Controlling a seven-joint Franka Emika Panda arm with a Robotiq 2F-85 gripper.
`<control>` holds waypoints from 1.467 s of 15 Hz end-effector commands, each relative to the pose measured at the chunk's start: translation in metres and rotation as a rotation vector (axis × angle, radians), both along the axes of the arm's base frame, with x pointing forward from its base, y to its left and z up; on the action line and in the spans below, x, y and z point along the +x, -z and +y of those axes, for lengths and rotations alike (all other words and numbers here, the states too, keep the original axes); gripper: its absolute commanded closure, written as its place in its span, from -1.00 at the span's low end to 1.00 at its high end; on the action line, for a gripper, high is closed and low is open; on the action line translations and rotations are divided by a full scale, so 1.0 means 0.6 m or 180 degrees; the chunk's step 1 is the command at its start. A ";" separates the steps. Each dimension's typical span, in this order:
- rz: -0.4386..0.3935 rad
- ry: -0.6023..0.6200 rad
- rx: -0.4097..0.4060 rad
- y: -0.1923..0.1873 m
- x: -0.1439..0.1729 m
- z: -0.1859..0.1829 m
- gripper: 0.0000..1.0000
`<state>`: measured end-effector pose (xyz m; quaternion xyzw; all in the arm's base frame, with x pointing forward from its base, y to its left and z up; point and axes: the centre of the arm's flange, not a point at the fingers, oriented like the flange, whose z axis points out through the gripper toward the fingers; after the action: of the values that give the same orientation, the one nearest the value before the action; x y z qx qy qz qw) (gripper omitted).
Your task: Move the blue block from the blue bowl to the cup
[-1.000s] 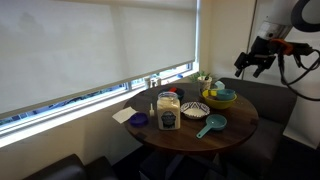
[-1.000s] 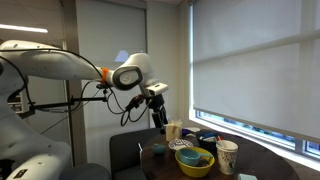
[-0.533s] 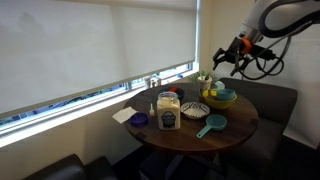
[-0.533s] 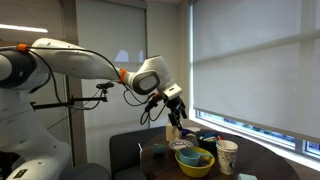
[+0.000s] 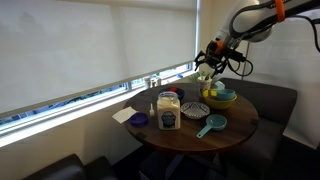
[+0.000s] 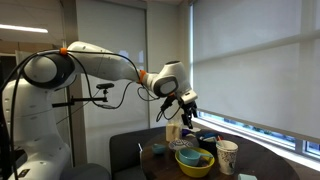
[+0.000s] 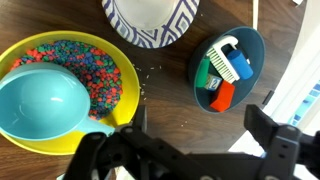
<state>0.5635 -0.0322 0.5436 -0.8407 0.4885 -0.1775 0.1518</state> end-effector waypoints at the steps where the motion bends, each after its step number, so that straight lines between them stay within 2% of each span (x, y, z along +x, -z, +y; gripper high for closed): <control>1: -0.0005 0.0002 0.0001 -0.002 0.000 -0.001 -1.00; 3: -0.0009 0.0006 0.0002 -0.004 -0.001 -0.002 -1.00; 4: -0.0061 0.0086 -0.0076 -0.007 0.011 -0.007 -1.00; 6: -0.0153 -0.0060 -0.0199 -0.015 0.056 -0.032 -1.00; 11: -0.0058 -0.0377 -0.0567 -0.005 0.209 -0.059 -1.00; 14: 0.0099 -0.0802 -0.0674 0.031 0.281 -0.013 -1.00; 17: 0.0177 -0.1214 -0.0752 0.061 0.337 0.066 -1.00; 19: 0.0128 -0.1399 -0.0636 0.066 0.352 0.103 -1.00; 20: 0.0133 -0.1237 -0.0671 0.092 0.275 0.086 -1.00; 22: 0.0121 -0.1334 -0.0672 0.093 0.295 0.110 -1.00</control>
<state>0.7406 0.0340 0.4876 -0.9382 0.2847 -0.1764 0.0874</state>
